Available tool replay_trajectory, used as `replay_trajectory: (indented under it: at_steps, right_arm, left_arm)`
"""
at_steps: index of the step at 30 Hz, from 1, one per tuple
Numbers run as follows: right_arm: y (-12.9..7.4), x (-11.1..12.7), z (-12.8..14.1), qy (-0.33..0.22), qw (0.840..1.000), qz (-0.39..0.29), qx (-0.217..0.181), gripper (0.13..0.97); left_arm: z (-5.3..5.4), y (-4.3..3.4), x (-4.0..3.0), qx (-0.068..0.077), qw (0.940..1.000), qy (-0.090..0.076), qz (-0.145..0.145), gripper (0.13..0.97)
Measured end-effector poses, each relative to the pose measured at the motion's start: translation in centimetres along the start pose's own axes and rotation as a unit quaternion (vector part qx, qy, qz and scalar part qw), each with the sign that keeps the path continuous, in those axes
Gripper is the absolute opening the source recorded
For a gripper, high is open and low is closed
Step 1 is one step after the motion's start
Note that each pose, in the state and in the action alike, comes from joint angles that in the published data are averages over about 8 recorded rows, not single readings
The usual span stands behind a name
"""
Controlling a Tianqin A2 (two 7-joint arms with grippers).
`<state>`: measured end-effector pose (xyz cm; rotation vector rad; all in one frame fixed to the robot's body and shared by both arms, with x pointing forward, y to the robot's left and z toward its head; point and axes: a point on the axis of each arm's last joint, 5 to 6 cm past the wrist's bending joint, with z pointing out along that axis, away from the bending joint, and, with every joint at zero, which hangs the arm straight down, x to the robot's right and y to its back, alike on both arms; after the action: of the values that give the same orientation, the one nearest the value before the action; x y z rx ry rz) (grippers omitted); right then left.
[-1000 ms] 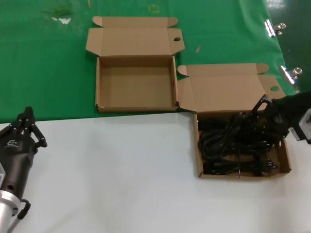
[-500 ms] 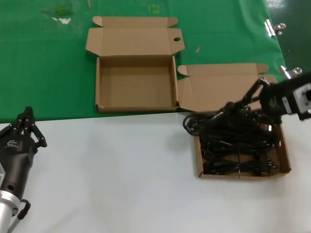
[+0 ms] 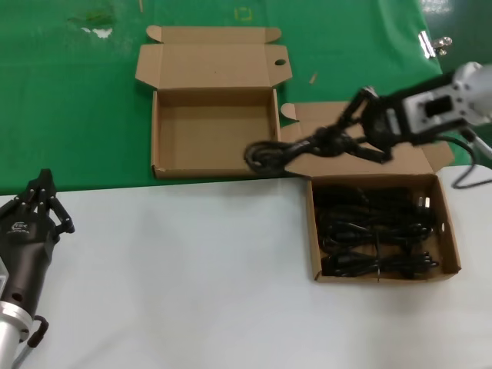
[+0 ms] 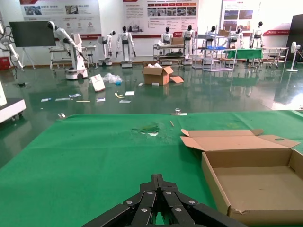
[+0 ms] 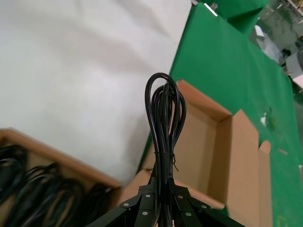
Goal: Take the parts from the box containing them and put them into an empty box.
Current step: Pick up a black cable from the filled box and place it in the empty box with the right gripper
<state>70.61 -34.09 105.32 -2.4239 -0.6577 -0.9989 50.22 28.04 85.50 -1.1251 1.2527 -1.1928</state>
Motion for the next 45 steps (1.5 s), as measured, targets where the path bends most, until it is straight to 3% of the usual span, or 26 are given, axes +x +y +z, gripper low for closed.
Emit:
replay_trajectory:
  at_steps: [10,17,30,45]
  right_arm:
    - [-1.4,3.4,4.9,0.025,1.0,-0.006,0.008,0.169]
    - [-2.9,4.5,8.2,0.043,0.999,-0.008,0.002,0.169]
    - [-5.7,4.1,13.4,0.071,0.996,-0.031,-0.053,0.169]
    - [-7.3,2.5,16.8,0.096,0.99,-0.044,-0.098,0.169]
  left_arm:
    - [0.0,0.0,0.0,0.0,1.0,0.0,0.0,0.14]
    - [0.0,0.0,0.0,0.0,1.0,0.0,0.0,0.14]
    - [0.0,0.0,0.0,0.0,1.0,0.0,0.0,0.14]
    - [0.0,0.0,0.0,0.0,1.0,0.0,0.0,0.14]
